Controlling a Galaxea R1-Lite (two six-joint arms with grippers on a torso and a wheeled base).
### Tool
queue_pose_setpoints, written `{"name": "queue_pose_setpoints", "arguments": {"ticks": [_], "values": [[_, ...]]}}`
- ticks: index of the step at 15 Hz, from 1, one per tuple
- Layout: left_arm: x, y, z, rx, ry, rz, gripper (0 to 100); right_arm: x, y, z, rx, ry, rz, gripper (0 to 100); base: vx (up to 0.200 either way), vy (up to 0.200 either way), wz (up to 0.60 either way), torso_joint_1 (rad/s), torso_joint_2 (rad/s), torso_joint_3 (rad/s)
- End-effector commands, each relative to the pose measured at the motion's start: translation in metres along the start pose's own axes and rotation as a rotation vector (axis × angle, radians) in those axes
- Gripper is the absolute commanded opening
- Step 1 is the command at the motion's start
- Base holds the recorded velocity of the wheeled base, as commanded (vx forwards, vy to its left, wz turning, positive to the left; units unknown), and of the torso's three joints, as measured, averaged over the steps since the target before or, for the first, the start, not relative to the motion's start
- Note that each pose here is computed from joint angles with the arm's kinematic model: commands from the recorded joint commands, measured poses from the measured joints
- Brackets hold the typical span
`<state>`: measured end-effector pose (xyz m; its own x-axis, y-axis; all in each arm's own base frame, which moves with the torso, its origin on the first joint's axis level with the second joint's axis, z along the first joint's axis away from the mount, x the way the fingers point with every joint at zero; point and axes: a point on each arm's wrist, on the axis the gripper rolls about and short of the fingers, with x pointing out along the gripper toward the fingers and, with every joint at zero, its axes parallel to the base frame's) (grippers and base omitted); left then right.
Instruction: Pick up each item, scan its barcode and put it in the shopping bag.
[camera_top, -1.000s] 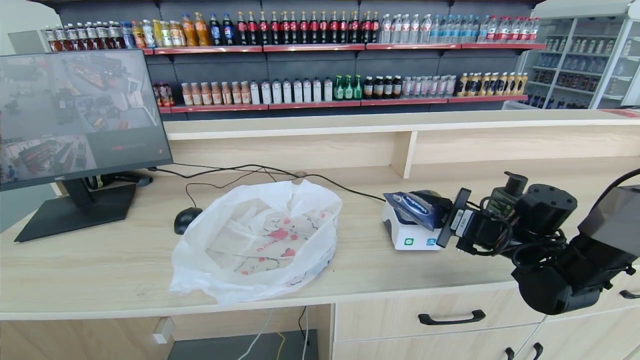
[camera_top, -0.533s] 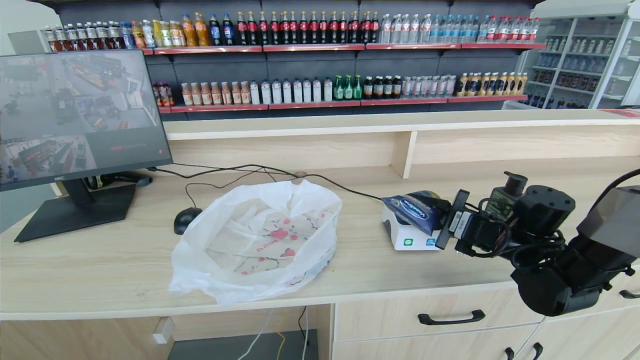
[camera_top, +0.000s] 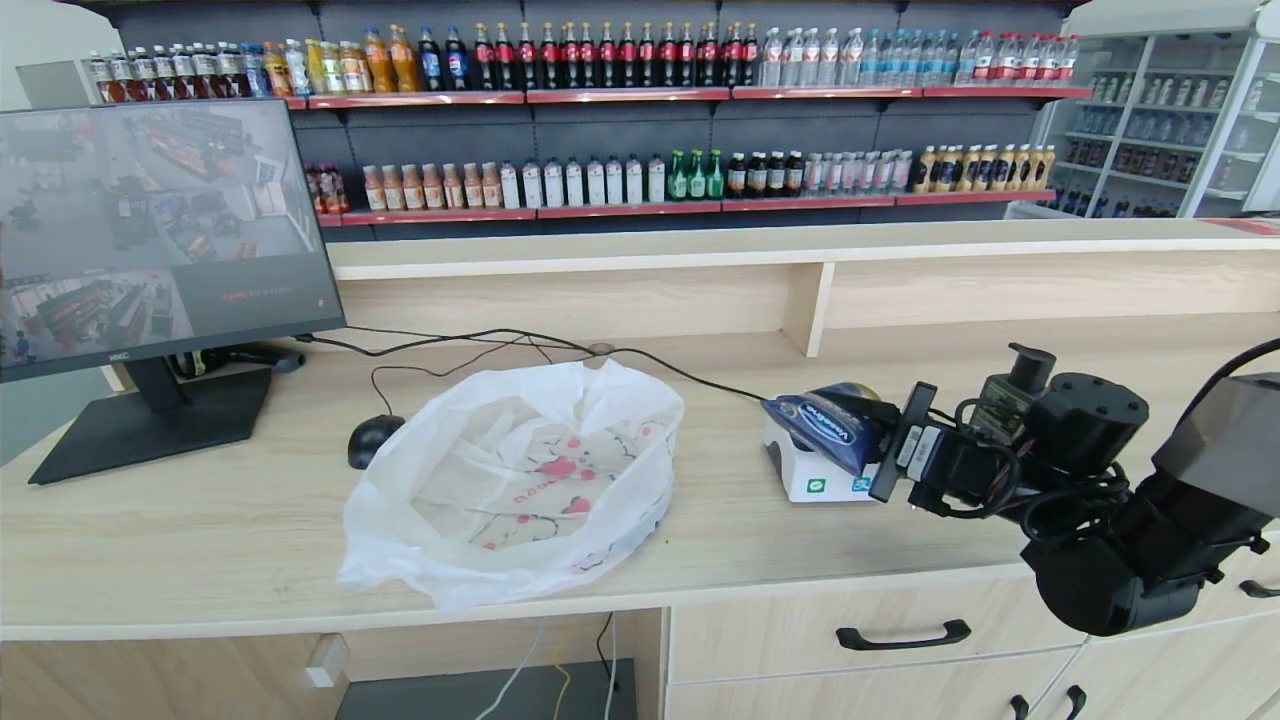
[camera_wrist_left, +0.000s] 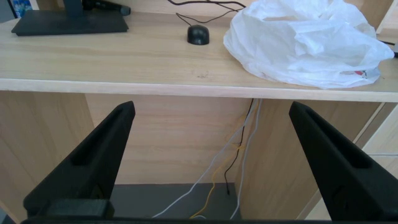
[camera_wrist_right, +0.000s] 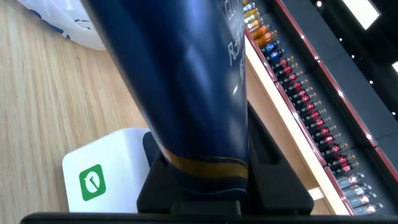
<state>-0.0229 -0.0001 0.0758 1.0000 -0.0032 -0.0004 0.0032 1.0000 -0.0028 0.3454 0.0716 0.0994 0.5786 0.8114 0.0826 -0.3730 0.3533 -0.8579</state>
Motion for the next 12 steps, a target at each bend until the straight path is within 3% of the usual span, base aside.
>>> {"name": "queue_pose_setpoints", "arguments": {"ticks": [1,9,12], "values": [[0.000,0.000,0.000,0.000,0.000,0.000,100,-0.001,0.001,0.001,0.000,0.004,0.001,0,0.000,0.000,0.00,0.000,0.00,0.000],[0.000,0.000,0.000,0.000,0.000,0.002,100,-0.006,-0.008,0.019,-0.009,-0.005,-0.023,0,0.000,0.000,0.00,0.000,0.00,0.000],[0.000,0.000,0.000,0.000,0.000,0.000,100,0.006,-0.016,0.056,0.047,-0.040,-0.082,0,0.000,0.000,0.00,0.000,0.00,0.000]]}}
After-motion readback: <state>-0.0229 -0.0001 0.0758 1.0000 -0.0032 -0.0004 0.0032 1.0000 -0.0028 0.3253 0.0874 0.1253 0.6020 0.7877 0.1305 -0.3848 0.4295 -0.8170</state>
